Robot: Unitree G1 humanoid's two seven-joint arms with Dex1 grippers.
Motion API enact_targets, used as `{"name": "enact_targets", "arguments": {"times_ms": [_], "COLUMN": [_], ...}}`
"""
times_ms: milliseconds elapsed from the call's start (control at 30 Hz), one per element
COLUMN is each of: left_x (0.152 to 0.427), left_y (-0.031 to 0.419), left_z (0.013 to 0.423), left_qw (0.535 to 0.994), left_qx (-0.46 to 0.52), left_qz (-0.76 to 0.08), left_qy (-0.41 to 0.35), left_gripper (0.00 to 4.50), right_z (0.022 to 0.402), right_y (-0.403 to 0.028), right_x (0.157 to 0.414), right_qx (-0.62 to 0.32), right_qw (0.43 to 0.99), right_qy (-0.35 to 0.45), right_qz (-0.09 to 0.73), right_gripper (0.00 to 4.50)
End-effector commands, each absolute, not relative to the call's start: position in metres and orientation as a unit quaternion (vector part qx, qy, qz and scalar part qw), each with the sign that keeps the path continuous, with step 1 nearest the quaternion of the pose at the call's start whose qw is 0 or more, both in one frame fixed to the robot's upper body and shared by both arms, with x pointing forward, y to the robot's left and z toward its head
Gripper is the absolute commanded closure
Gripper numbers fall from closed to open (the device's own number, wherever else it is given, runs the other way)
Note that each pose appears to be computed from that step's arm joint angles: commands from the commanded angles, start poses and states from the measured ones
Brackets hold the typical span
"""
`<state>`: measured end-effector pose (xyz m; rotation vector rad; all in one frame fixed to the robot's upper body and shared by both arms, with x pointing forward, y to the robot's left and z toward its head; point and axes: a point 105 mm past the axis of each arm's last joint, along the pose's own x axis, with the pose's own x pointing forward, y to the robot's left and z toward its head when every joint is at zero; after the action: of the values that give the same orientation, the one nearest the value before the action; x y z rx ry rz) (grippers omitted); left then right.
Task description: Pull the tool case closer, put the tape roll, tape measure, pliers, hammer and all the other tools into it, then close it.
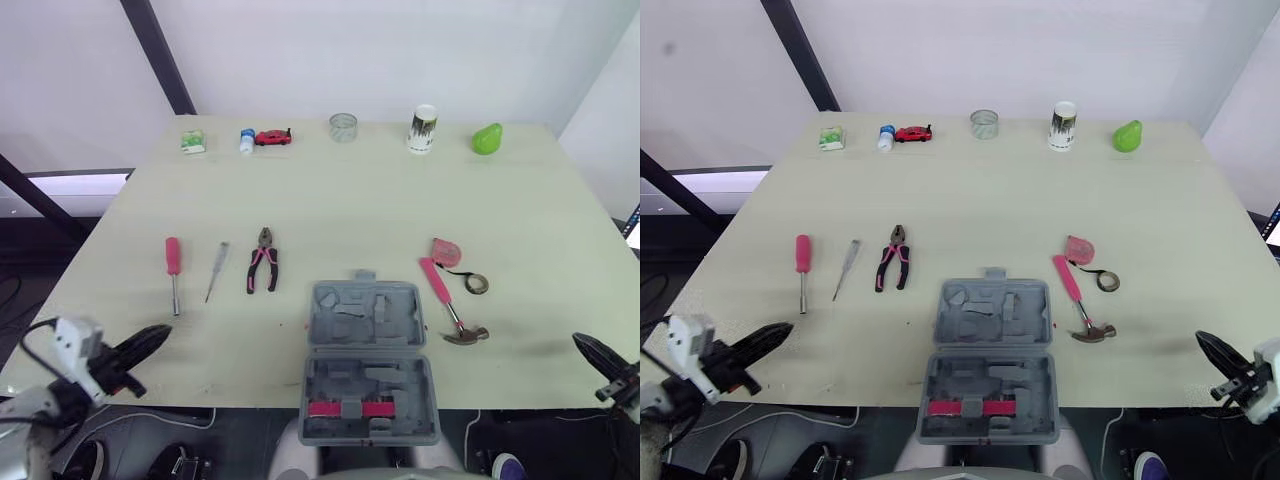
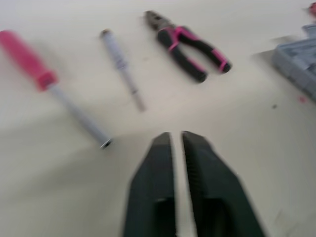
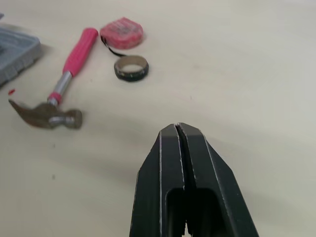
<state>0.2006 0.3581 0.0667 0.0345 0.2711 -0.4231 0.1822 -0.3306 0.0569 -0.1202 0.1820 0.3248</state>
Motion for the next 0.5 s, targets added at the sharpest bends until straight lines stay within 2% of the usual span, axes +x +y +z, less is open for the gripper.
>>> {"name": "enact_targets", "arguments": {"times_ms": [33, 100, 200, 267, 500], "left_x": [0.191, 0.187, 0.185, 0.185, 0.19], "left_y": [0.371, 0.374, 0.375, 0.374, 0.363], "left_z": [0.078, 0.078, 0.077, 0.077, 0.081], "left_qw": [0.972, 0.973, 0.973, 0.972, 0.965], "left_qx": [0.02, 0.016, 0.012, 0.01, 0.013], "left_qz": [-0.202, -0.197, -0.2, -0.203, -0.234], "left_qy": [0.117, 0.117, 0.117, 0.116, 0.115], "left_gripper": [2.53, 1.44, 0.11, 0.0, 0.0], "right_z": [0.069, 0.069, 0.069, 0.069, 0.077], "right_y": [-0.341, -0.344, -0.342, -0.341, -0.338], "right_x": [0.173, 0.17, 0.167, 0.167, 0.178], "right_qx": [-0.068, -0.065, -0.055, -0.054, -0.086], "right_qw": [0.982, 0.983, 0.982, 0.981, 0.981], "right_qy": [0.076, 0.078, 0.083, 0.084, 0.084], "right_qz": [0.157, 0.155, 0.162, 0.164, 0.151], "right_gripper": [3.31, 2.22, 0.79, 0.02, 0.02]}}
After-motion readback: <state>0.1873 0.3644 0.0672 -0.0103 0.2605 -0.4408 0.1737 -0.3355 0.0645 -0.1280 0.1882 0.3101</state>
